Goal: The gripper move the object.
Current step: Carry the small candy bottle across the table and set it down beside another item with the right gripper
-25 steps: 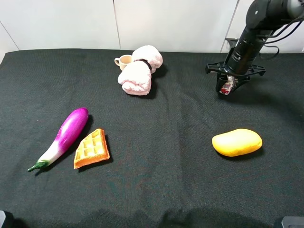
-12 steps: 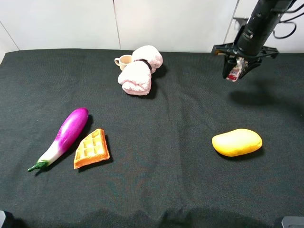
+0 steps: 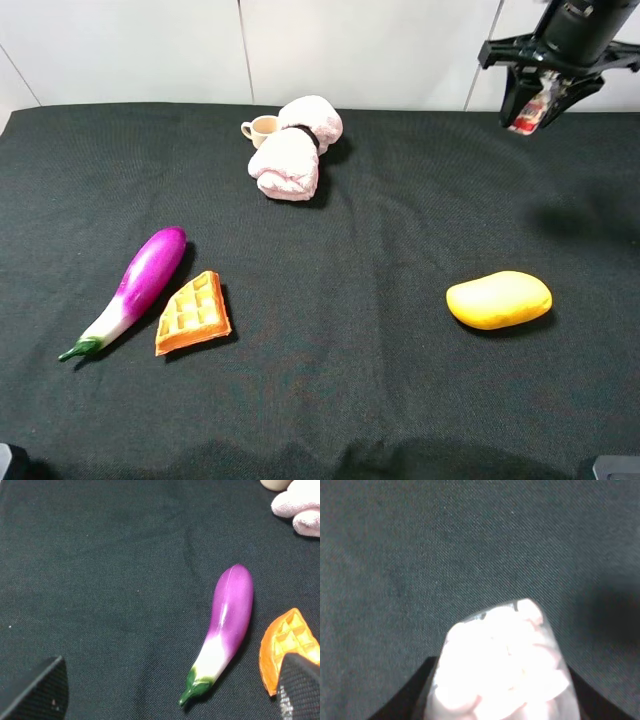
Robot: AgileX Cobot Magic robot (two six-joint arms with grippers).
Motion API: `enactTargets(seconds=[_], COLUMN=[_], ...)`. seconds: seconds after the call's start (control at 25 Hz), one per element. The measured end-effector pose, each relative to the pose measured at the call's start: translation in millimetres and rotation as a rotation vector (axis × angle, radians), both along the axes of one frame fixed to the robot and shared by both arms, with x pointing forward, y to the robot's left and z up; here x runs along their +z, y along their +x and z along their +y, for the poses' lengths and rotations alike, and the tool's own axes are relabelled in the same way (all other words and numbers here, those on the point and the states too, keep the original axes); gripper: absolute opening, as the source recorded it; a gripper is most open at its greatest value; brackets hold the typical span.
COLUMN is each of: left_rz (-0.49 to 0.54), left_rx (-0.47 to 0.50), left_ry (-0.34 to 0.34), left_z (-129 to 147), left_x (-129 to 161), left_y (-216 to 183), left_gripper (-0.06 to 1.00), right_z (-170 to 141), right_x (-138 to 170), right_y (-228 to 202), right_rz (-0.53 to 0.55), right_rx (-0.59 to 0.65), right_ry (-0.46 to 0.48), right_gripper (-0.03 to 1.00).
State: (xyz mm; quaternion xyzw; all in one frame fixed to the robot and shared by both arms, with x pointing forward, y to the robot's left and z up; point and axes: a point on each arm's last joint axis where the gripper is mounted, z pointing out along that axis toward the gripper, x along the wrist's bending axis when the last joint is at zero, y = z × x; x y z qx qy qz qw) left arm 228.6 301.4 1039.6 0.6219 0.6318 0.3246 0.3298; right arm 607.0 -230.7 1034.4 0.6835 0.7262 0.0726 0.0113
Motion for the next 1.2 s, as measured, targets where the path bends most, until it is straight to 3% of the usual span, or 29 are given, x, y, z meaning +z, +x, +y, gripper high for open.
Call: enactTargets(seconds=[0.4,1.2], left_rz=[0.000,0.000], left_rx=[0.000,0.000], left_ry=[0.000,0.000], left_z=[0,0], left_x=[0,0], left_y=[0,0], left_gripper=[0.87,0.87], right_z=[-5,-22], right_x=[32,31], right_y=[-22,-100], right_rz=[-0.074,-0.030], right_rx=[0.005,-0.003], right_ry=[-0.004,-0.049], right_gripper=[0.32,0.32])
